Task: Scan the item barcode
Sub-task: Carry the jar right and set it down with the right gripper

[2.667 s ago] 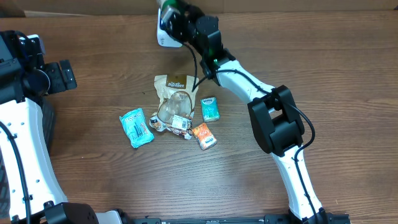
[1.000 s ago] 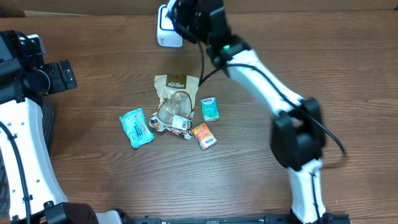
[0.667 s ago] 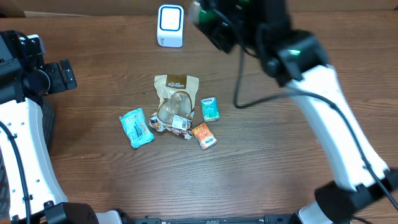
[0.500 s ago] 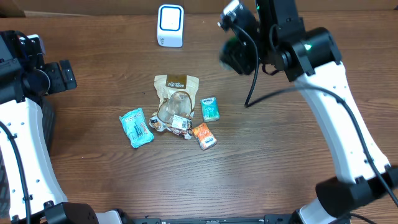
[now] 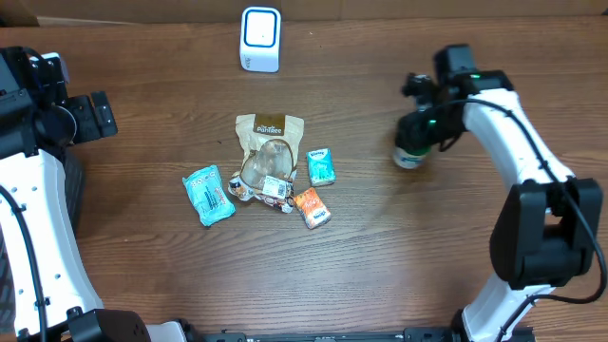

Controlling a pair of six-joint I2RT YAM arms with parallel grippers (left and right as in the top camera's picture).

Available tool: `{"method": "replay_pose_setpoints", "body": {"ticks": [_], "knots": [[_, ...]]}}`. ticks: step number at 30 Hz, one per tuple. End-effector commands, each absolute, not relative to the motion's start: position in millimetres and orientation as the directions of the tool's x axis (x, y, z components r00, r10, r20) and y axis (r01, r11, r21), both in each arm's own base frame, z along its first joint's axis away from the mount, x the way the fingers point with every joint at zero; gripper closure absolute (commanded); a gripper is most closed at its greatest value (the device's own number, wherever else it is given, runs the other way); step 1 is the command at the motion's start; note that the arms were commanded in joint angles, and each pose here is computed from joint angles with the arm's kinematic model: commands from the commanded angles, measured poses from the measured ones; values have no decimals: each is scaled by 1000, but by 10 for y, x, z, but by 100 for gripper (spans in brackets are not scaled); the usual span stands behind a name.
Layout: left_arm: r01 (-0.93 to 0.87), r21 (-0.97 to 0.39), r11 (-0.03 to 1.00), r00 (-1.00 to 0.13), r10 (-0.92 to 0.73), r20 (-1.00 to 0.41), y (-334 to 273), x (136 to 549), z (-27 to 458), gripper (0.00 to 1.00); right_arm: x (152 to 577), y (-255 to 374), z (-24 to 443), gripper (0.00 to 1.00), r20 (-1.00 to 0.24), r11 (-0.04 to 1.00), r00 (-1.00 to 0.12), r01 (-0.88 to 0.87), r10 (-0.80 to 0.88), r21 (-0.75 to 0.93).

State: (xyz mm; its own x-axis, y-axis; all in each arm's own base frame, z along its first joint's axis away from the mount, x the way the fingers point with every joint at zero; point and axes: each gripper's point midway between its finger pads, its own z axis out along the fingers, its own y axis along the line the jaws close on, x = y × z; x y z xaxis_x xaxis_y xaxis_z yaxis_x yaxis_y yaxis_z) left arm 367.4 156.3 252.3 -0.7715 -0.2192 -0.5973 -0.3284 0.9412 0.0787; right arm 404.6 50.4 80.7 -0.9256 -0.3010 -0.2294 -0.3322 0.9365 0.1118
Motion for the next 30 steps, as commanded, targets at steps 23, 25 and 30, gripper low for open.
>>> {"method": "replay_pose_setpoints", "body": {"ticks": [23, 25, 30], "knots": [[-318, 96, 943, -780, -203, -592, 1604, 3657, 2505, 0, 4416, 143, 1547, 0, -307, 985, -951, -15, 39, 173], [-318, 96, 943, -780, -203, -593, 1604, 3658, 2506, 0, 4446, 306, 1824, 0, -324, 975, -943, 5, 79, 223], [-319, 96, 943, -780, -203, -592, 1605, 3657, 2505, 0, 4364, 983, 2174, 0, -348, 930, -937, -139, -13, 340]]}}
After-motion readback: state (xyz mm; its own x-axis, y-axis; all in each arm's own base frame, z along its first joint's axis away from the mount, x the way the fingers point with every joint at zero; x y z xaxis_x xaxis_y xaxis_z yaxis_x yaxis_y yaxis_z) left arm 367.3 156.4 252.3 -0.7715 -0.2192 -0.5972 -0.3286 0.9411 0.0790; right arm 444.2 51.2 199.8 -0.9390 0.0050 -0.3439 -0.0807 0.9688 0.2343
